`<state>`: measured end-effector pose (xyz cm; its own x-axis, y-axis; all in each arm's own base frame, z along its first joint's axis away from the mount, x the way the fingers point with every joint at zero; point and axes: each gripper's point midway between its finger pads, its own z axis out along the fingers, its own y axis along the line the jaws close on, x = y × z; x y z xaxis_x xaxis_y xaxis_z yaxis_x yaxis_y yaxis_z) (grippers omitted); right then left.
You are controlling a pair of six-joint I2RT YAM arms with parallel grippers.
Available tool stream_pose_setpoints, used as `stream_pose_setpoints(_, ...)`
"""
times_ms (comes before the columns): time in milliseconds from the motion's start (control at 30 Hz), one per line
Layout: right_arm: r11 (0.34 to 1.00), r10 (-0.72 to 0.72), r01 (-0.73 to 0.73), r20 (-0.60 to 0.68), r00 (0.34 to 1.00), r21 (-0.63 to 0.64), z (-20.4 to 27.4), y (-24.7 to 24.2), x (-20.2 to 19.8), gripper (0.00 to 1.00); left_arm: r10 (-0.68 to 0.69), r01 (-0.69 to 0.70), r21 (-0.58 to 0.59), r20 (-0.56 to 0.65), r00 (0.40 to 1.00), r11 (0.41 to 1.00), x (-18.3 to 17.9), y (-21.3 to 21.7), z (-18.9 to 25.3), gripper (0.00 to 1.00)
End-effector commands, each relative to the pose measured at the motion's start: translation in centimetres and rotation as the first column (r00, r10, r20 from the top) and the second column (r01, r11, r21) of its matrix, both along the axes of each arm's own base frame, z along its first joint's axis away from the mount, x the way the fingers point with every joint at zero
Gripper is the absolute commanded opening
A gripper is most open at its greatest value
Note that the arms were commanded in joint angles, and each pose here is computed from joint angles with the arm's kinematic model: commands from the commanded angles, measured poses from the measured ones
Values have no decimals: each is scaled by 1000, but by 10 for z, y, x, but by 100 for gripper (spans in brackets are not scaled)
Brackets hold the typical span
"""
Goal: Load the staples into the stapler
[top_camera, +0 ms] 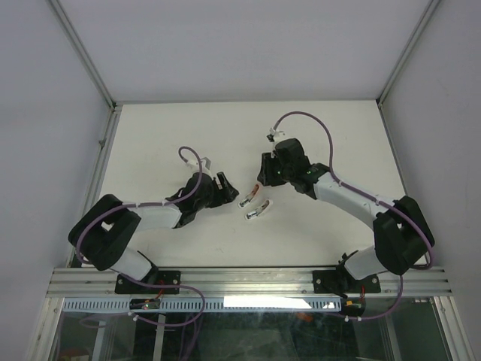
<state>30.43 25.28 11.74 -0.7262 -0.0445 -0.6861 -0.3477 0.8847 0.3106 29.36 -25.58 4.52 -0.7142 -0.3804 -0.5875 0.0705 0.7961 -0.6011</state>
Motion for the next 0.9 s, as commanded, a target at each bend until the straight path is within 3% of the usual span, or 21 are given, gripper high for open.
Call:
stream_pose_setpoints(0,980,179,-189,138,974,65,47,40,6,37,89,-90,6,123,988,996,11,27,32,71)
stream_pose_setpoints(200,909,417,-413,158,895,-59,39,84,5,35,151,-152,-4,137,979,988,18,82,39,76)
stream_pose_setpoints(500,812,583,-571,111,805,-121,4,127,10,34,26,-17,-62,141,990,998,13,65,49,78)
stream_pose_setpoints(667,848,524,-516,48,850,-119,-12,132,21,34,-32,42,-126,83,996,991,7,49,43,74)
stream_pose_setpoints(867,895,436,-431,23,900,-113,-16,124,25,35,-48,49,-81,14,999,995,17,45,17,72)
